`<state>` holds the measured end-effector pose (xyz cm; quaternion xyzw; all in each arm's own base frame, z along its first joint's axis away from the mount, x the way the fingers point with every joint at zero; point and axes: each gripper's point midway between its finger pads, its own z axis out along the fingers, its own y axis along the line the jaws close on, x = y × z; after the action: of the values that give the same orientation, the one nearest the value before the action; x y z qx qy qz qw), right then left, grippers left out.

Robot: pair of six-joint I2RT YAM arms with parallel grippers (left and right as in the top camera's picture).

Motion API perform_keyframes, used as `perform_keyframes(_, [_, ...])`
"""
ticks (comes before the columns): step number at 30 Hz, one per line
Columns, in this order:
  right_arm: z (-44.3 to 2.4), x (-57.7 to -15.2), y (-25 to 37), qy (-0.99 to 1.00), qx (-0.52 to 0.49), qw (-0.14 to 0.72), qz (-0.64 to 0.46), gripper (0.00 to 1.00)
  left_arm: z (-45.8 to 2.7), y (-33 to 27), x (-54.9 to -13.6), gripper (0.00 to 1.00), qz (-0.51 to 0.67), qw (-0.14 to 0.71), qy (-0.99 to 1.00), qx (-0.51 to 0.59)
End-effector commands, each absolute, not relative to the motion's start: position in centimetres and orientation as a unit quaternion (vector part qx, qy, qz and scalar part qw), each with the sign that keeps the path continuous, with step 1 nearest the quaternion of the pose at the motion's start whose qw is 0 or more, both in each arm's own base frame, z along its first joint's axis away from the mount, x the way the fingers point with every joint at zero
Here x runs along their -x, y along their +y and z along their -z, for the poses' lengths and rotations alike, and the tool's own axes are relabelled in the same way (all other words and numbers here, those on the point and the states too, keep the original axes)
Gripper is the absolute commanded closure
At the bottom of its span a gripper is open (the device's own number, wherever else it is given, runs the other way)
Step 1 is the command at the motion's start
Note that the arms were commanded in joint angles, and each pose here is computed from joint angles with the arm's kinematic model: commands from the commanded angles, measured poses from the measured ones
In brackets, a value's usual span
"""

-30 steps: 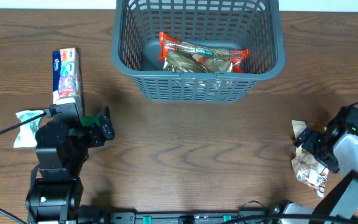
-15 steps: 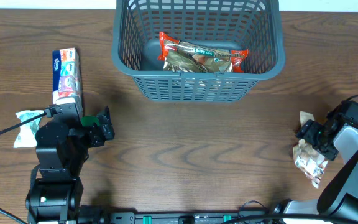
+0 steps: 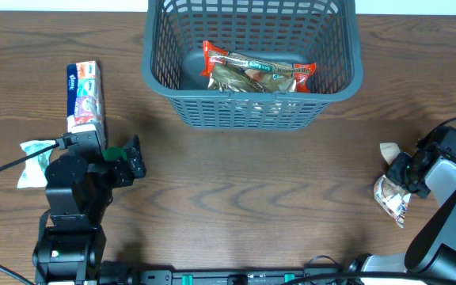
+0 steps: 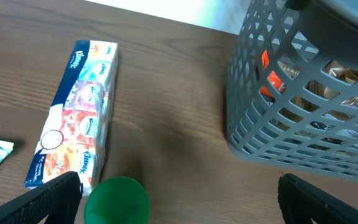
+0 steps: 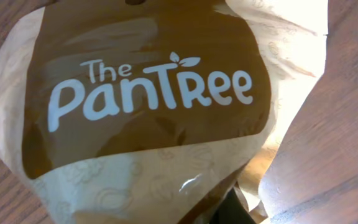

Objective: Pack container
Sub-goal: 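Move the right gripper down onto the beige PanTree bag and grasp it, then carry the PanTree bag into the basket and release it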

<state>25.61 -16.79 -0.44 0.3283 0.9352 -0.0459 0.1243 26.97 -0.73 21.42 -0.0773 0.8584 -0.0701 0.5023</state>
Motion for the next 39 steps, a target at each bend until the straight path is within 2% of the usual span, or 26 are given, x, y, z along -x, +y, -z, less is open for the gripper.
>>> perform_keyframes(1, [3.2, -22.9, -15.6, 0.937, -0.341, 0.065, 0.037, 0.99, -22.2, -0.6, -27.0, 0.02, 0.069, 0.509, 0.854, 0.079])
perform_keyframes(13, [2.9, -23.2, -15.7, 0.934, -0.349, 0.07, 0.038, 0.99, -22.2, -0.6, -27.0, 0.02, 0.069, 0.509, 0.854, 0.079])
perform_keyframes(18, [0.5, -24.4, -16.5, 0.932, -0.349, 0.09, 0.042, 0.99, -22.2, -0.6, -27.0, 0.02, 0.069, 0.509, 0.854, 0.079])
perform_keyframes(32, [-14.6, -30.0, -19.9, 0.908, -0.338, 0.234, 0.076, 0.99, -22.2, -0.6, -27.0, 0.02, 0.069, 0.509, 0.854, 0.079])
perform_keyframes(34, [-17.0, -31.1, -19.7, 0.911, -0.314, 0.254, 0.079, 0.99, -22.2, -0.6, -27.0, 0.02, 0.069, 0.509, 0.854, 0.079])
perform_keyframes(39, [-25.1, -34.7, -16.5, 0.928, -0.18, 0.318, 0.078, 0.99, -22.2, -0.6, -27.0, 0.02, 0.069, 0.509, 0.854, 0.079])
